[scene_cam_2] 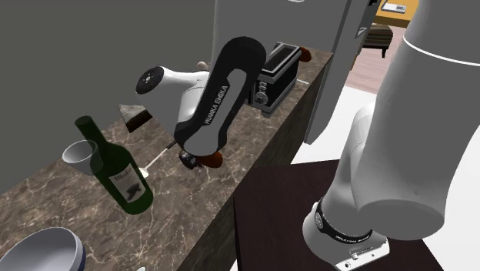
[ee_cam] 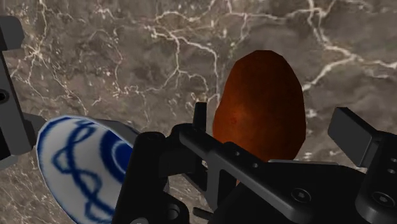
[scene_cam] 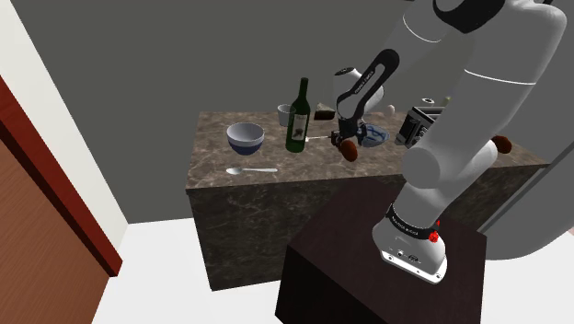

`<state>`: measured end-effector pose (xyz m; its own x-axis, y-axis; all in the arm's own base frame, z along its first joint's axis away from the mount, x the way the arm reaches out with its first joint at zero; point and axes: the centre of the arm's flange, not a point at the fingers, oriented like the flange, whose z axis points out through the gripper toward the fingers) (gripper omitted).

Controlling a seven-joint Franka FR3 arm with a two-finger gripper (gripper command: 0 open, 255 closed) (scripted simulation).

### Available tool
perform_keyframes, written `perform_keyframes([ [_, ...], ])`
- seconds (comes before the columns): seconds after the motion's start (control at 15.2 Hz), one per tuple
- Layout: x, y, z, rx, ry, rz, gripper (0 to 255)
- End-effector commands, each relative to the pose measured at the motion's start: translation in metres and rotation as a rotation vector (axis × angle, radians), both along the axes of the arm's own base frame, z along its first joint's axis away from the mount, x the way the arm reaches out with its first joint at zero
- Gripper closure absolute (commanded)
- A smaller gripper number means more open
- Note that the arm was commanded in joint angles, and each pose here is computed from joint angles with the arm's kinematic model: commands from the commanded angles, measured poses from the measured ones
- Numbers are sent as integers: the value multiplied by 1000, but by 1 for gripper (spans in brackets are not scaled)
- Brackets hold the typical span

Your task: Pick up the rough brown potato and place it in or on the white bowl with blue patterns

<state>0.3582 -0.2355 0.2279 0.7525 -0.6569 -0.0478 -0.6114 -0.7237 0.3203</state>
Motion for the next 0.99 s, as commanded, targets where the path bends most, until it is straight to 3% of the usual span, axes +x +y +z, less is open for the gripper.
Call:
perform_keyframes([
  [0.0, -2, -2, -10, 0, 0, 0, 0],
  [0.13, -6, -5, -22, 0, 0, 0, 0],
  [0.66, -6, -5, -22, 0, 0, -1, 0],
  [0.73, -6, -5, -22, 0, 0, -1, 255],
  [0.92, -6, -4, -22, 0, 0, -1, 255],
])
